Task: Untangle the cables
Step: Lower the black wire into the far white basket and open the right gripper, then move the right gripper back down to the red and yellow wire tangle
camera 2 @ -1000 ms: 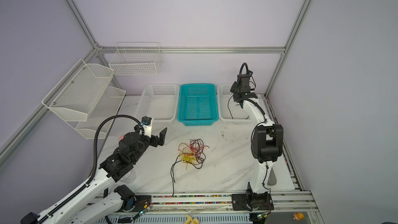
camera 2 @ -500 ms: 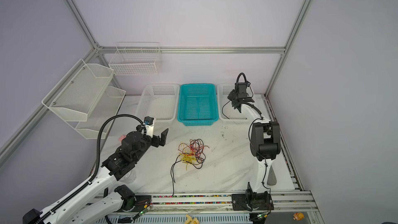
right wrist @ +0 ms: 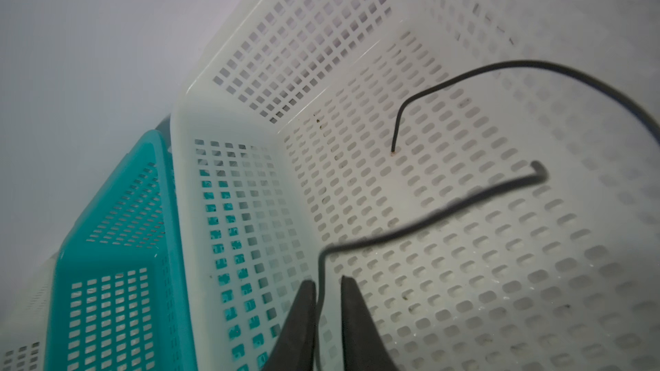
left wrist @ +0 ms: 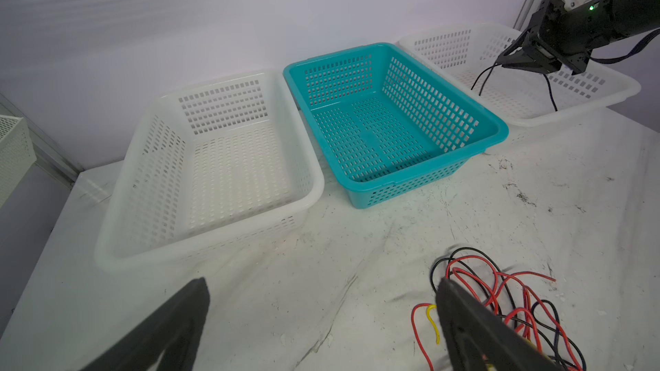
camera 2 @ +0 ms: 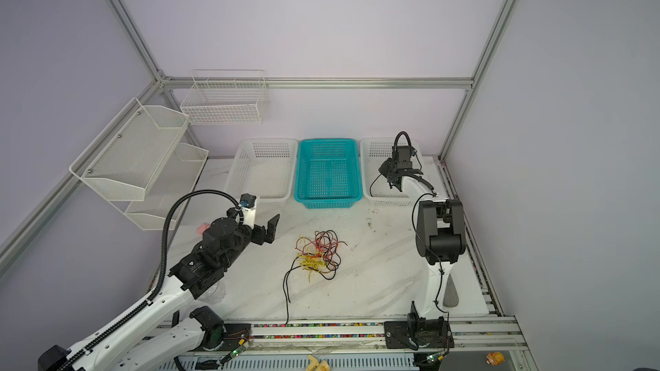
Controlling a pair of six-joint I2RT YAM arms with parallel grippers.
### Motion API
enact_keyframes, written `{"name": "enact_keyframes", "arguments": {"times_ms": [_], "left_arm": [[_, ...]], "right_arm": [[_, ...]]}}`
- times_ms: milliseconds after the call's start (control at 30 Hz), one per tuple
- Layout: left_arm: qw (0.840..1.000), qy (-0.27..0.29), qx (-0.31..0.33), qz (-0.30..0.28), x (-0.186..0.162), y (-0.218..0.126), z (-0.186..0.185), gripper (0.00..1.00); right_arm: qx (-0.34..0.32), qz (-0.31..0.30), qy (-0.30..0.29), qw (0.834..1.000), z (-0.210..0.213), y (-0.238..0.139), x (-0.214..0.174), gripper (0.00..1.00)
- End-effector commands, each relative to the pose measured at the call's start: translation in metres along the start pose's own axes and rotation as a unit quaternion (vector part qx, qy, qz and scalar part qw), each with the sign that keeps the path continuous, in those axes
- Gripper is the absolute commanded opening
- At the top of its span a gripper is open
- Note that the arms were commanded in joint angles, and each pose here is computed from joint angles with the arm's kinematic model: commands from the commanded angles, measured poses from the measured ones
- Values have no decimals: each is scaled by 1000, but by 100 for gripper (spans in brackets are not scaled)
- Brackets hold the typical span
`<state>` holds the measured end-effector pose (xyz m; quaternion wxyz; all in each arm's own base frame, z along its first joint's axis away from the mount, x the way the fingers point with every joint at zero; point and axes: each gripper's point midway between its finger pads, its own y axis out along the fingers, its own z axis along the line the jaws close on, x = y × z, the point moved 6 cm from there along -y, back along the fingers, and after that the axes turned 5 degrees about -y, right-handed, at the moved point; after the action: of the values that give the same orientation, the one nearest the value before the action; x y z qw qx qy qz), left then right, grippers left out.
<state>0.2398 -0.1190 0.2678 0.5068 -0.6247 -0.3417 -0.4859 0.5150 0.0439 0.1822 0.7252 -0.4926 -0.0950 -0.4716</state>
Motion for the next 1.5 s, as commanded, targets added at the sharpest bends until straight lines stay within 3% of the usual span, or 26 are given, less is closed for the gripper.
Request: {"name": "enact_keyframes", "arguments": {"times_ms": [0,267,433,700,900,1033,1467], "left_arm": [[1000,-10,-2,-9,3,-1,-1,100],[1000,-9,-2,-4,2,1,-2,100],[1000,-8,-8,5,2,1,-3,100],[997,-45,-45,48,10,-3,-14,100],[983,-118,-92,107,6,-10,-26,100],[983,-103,-92,119,-2,-20,-23,100],[978,-90,-74,170,-36,-13,-20,100]], "right_arm": [[28,-12,15,999,11,-17,11,29],[48,-38,19,998,22,-50,24,45],[126,-50,-2,991,49,-95,9,52],[214,5,-130,968,92,-159,-85,55],[292,113,-228,922,99,-188,-184,55],[323,166,-262,894,92,-206,-243,54],[326,214,-282,877,72,-198,-316,47]]}}
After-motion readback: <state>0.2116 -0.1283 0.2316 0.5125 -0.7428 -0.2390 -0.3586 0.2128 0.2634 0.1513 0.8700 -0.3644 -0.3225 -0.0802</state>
